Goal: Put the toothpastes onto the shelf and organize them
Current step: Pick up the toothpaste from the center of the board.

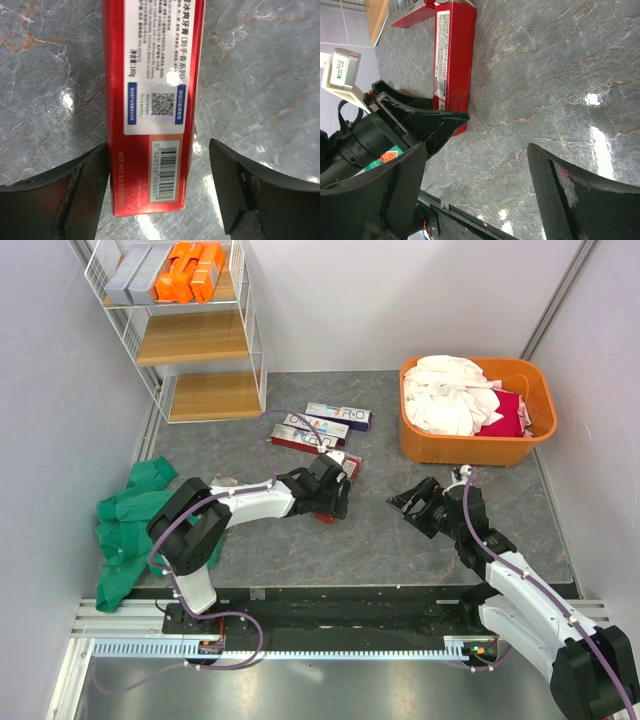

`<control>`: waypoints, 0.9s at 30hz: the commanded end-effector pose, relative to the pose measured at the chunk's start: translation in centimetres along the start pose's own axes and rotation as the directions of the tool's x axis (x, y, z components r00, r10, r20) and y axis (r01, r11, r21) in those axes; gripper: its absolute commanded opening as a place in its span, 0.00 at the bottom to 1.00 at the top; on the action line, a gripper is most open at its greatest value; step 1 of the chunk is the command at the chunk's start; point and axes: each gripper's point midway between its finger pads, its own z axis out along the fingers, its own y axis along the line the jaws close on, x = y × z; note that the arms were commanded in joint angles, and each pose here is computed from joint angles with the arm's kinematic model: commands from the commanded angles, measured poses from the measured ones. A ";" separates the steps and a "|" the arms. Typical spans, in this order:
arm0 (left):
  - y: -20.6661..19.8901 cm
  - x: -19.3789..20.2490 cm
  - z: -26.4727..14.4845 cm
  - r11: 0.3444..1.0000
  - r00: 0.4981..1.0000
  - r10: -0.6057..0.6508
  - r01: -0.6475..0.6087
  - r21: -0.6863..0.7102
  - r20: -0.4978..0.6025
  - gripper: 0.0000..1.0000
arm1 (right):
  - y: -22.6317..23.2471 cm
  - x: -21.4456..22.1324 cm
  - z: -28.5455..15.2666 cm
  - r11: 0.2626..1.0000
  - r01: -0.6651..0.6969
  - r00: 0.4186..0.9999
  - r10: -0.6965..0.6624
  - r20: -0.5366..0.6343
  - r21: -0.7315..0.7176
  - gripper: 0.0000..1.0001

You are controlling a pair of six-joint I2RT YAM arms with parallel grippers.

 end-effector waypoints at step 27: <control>-7.4 -3.5 -6.4 0.990 0.974 0.135 -0.138 0.008 0.181 0.46 | 3.5 -0.8 -0.9 0.988 0.042 0.999 -0.039 0.022 -0.148 0.90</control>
